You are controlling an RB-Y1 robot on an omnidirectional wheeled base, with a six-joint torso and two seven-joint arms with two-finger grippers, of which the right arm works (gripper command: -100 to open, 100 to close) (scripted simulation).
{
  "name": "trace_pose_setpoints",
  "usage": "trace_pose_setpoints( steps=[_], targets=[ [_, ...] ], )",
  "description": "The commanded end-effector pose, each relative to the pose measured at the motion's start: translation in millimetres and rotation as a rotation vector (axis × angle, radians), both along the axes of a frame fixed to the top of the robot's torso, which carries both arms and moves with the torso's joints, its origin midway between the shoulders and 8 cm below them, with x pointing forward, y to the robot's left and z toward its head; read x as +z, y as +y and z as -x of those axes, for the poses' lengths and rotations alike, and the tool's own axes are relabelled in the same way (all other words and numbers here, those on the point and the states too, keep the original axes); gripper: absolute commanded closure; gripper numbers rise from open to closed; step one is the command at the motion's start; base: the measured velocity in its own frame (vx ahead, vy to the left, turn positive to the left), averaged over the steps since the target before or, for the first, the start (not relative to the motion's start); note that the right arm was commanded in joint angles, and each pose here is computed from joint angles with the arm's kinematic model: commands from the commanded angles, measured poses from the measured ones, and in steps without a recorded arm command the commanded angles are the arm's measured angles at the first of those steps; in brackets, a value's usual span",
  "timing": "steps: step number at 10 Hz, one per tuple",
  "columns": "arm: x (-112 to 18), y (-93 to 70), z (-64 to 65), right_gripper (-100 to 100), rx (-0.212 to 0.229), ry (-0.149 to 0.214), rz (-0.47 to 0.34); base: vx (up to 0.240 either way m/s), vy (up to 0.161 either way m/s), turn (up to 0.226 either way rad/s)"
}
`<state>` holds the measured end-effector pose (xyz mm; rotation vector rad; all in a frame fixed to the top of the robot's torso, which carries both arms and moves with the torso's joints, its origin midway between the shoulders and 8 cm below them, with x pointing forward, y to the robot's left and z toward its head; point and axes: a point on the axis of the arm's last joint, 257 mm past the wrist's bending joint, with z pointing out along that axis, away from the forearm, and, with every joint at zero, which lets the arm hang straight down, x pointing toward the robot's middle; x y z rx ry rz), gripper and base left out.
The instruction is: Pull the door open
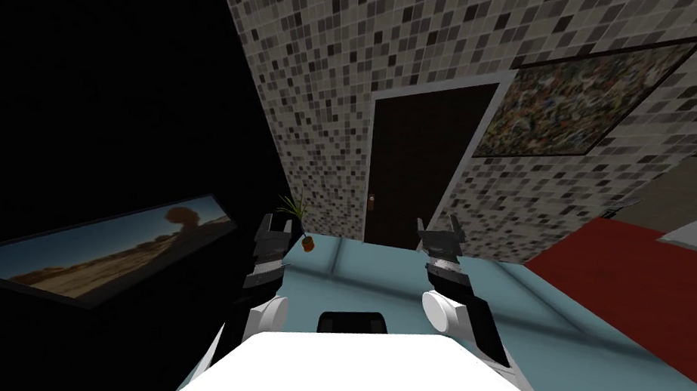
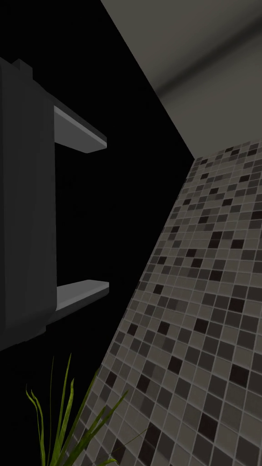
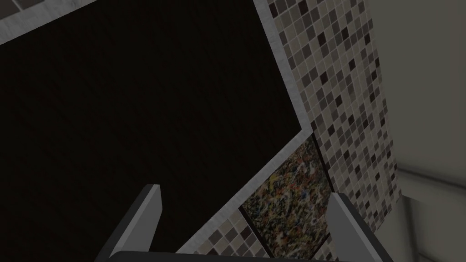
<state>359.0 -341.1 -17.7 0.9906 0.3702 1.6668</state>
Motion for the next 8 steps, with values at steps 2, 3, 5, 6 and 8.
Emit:
trace_pose_setpoints(
  steps=[2, 3, 5, 6, 8],
  targets=[
    [-17.3, -11.8, -2.9, -100, 0.016, 0.014, -0.079, 0.100, -0.009, 0.175],
    [-24.3, -17.0, -3.7, -100, 0.021, 0.020, -0.110, 0.094, -0.016, 0.176],
    [-38.4, -27.4, -4.9, -100, 0.029, 0.030, -0.172, 0.094, -0.013, 0.168],
    [-45.6, -32.7, -5.3, -100, 0.032, 0.035, -0.204, 0.096, -0.008, 0.200],
    [-60.6, -43.6, -5.6, -100, 0.037, 0.043, -0.269, 0.109, -0.020, 0.190]
  ],
)
